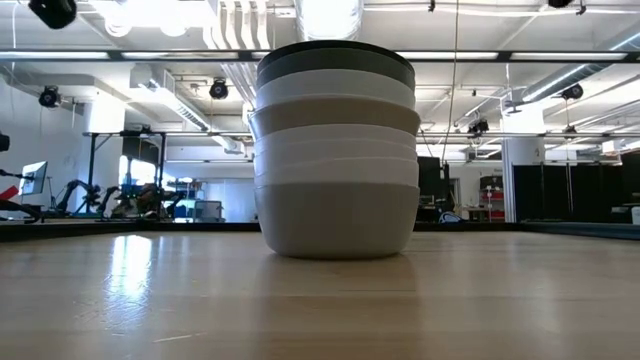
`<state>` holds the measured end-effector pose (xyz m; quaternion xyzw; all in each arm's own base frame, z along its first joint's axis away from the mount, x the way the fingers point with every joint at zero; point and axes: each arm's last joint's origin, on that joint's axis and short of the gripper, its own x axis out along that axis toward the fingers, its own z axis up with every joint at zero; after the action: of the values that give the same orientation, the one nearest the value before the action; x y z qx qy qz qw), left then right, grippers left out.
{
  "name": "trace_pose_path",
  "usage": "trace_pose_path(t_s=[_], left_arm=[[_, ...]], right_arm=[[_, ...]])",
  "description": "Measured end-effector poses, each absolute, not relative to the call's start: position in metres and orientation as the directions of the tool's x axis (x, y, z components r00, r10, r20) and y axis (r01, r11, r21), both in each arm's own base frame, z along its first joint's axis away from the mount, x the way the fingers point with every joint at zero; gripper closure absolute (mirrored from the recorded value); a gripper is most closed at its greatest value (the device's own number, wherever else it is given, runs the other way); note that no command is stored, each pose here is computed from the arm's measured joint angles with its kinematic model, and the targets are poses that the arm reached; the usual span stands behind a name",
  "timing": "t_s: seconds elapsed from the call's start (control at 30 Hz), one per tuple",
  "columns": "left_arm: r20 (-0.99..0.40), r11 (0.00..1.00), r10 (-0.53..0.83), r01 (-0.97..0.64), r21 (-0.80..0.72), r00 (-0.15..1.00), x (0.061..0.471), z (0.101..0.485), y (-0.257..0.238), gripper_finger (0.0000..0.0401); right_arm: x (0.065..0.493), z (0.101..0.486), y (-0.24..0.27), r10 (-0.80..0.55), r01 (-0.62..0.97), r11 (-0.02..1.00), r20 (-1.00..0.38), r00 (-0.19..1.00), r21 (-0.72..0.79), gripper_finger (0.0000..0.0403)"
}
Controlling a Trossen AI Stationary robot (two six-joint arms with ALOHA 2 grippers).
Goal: Nest bowls inside each other
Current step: Return to Home Position
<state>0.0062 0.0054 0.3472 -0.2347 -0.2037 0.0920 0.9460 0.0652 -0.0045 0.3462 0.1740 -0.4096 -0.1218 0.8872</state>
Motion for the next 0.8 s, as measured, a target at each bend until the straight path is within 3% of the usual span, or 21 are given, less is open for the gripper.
trace_pose_path(t_s=[0.17, 0.33, 0.5, 0.7, 0.8], left_arm=[[0.431, 0.856, 0.191, 0.064, -0.513, 0.882, 0.015, 0.337, 0.004, 0.0166], [0.466, 0.835, 0.141, 0.148, -0.530, 0.873, 0.032, 0.322, 0.005, 0.0166], [0.401, 0.772, 0.104, 0.180, -0.609, 0.910, 0.051, 0.296, 0.006, 0.0166], [0.322, 0.716, 0.084, 0.168, -0.678, 0.943, 0.066, 0.269, 0.007, 0.0166], [0.306, 0.683, 0.064, 0.182, -0.707, 0.950, 0.072, 0.257, 0.007, 0.0166]], right_arm=[[0.044, 0.321, -0.007, -0.361, 0.001, 0.898, 0.736, 0.572, 0.440, 0.0323], [0.052, 0.285, -0.004, -0.270, -0.116, 0.859, 0.633, 0.726, 0.499, 0.0323], [0.062, 0.271, 0.000, -0.164, -0.167, 0.824, 0.510, 0.844, 0.542, 0.0323], [0.051, 0.273, 0.003, 0.017, -0.081, 0.792, 0.111, 0.994, 0.605, 0.0323], [0.035, 0.281, 0.002, 0.028, -0.027, 0.795, 0.008, 1.000, 0.606, 0.0324]])
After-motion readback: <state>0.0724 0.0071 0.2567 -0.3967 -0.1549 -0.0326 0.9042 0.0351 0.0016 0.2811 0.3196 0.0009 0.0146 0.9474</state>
